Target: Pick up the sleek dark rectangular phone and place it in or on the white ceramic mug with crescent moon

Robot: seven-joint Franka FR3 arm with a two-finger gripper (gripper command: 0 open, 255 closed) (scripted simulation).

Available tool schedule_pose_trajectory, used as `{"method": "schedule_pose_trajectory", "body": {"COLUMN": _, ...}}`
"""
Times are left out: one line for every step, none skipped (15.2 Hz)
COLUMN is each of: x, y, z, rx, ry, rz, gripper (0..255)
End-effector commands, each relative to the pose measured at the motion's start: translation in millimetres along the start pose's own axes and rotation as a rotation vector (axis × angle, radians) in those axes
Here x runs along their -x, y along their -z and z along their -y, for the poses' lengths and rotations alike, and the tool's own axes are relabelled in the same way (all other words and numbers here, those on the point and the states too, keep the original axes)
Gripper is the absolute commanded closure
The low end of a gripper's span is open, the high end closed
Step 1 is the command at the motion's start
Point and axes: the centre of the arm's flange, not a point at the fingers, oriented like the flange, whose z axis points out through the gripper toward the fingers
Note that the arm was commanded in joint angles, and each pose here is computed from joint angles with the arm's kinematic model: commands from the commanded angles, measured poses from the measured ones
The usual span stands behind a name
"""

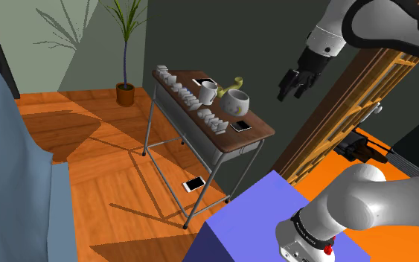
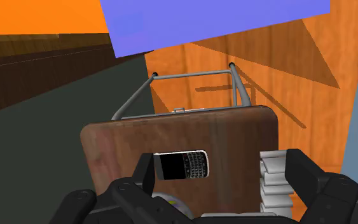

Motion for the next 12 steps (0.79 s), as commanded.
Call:
{"method": "schedule_pose_trajectory", "body": {"x": 0, "y": 0, "z": 0, "rx": 0.0, "ry": 0.0, "rz": 0.0, "gripper": 0}}
{"method": "schedule_pose_trajectory", "body": {"x": -8, "y": -10, "z": 1, "rx": -0.004, "ry": -0.06, "rz": 0.004, "gripper": 0}}
{"method": "schedule_pose_trajectory", "body": {"x": -17, "y": -21, "z": 2, "rx": -0.007, "ry": -0.12, "rz": 0.008, "gripper": 0}}
{"method": "schedule_pose_trajectory", "body": {"x": -25, "y": -31, "z": 3, "rx": -0.011, "ry": -0.179, "rz": 0.011, "gripper": 0}}
{"method": "schedule_pose_trajectory", "body": {"x": -34, "y": -42, "z": 3, "rx": -0.014, "ry": -0.239, "rz": 0.015, "gripper": 0}}
{"method": "schedule_pose_trajectory", "body": {"x": -42, "y": -53, "z": 2, "rx": -0.018, "ry": -0.299, "rz": 0.019, "gripper": 0}}
{"method": "schedule_pose_trajectory", "body": {"x": -50, "y": -63, "z": 2, "rx": -0.021, "ry": -0.359, "rz": 0.023, "gripper": 0}}
{"method": "schedule_pose_trajectory", "body": {"x": -58, "y": -74, "z": 0, "rx": -0.025, "ry": -0.418, "rz": 0.026, "gripper": 0}}
{"method": "schedule_pose_trajectory", "body": {"x": -66, "y": -85, "z": -2, "rx": -0.028, "ry": -0.478, "rz": 0.03, "gripper": 0}}
{"method": "schedule_pose_trajectory", "body": {"x": -74, "y": -95, "z": -4, "rx": -0.032, "ry": -0.538, "rz": 0.034, "gripper": 0}}
{"method": "schedule_pose_trajectory", "body": {"x": -82, "y": -106, "z": -6, "rx": -0.036, "ry": -0.598, "rz": 0.038, "gripper": 0}}
{"method": "schedule_pose_trajectory", "body": {"x": -89, "y": -117, "z": -9, "rx": -0.039, "ry": -0.658, "rz": 0.041, "gripper": 0}}
